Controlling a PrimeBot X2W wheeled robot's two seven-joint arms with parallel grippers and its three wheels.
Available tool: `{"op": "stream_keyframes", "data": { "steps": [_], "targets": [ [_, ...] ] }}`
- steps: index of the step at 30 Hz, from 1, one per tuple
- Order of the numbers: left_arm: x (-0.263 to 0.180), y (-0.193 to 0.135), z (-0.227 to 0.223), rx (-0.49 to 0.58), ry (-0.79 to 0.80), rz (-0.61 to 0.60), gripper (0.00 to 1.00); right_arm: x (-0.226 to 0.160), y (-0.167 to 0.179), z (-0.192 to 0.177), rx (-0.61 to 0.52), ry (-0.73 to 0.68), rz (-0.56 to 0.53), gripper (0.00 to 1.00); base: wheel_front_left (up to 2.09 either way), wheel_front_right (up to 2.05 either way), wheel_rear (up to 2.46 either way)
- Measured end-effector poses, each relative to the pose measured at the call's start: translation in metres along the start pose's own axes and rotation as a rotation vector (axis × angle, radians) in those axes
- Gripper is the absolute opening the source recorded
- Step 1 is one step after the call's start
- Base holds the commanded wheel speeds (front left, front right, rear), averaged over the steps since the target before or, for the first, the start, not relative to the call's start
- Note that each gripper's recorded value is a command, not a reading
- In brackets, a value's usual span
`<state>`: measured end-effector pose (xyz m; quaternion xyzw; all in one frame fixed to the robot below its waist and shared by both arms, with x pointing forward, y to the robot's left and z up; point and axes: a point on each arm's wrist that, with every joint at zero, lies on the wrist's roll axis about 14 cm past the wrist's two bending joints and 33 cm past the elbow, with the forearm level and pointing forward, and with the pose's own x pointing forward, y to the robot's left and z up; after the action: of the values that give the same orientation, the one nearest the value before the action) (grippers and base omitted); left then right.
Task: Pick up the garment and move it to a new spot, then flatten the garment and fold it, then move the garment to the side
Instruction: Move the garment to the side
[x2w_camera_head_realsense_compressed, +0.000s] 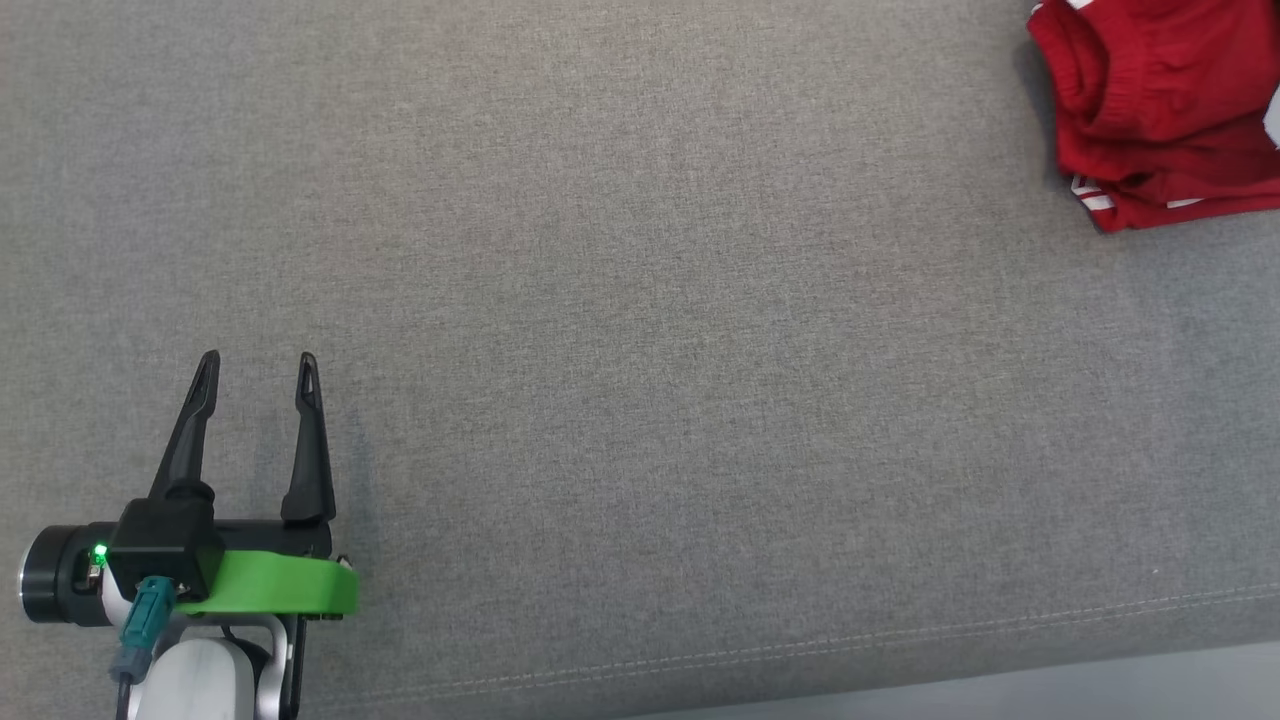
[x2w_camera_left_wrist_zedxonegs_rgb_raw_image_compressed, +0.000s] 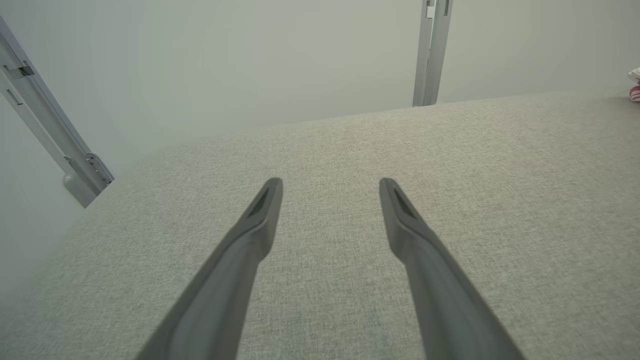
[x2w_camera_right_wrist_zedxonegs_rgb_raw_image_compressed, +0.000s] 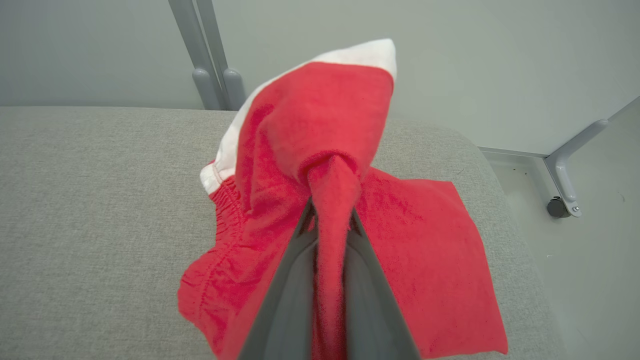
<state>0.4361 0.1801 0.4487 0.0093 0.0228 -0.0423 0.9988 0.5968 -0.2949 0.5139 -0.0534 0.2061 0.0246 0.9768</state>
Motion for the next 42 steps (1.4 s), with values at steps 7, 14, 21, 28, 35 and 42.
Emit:
{"op": "stream_keyframes", "data": {
  "steps": [7,14,21,28,35,42],
  "targets": [
    [0.004,0.001,-0.004,0.008,0.008,-0.005,1.0,-0.001,-0.024,-0.001,-0.012,0.024,-0.056,0.0,0.0,0.0,0.0],
    [0.008,0.003,-0.009,0.019,0.017,-0.008,1.0,0.006,-0.037,-0.014,-0.03,0.06,-0.094,0.0,0.0,0.0,0.0],
    [0.007,0.009,-0.015,0.025,0.032,0.005,1.0,0.013,-0.047,-0.017,-0.074,0.072,-0.131,0.0,0.0,0.0,0.0],
    [0.007,0.012,-0.018,0.029,0.039,0.015,1.0,0.019,-0.051,-0.02,-0.09,0.074,-0.15,0.27,0.0,0.0,0.0],
    [0.007,0.013,-0.019,0.03,0.043,0.019,1.0,0.02,-0.055,-0.019,-0.113,0.061,-0.171,1.0,0.0,0.0,0.0],
    [0.007,0.013,-0.016,0.024,0.034,0.024,1.0,0.018,-0.047,0.003,-0.129,-0.038,-0.158,1.0,0.0,0.0,0.0]
  ]
}}
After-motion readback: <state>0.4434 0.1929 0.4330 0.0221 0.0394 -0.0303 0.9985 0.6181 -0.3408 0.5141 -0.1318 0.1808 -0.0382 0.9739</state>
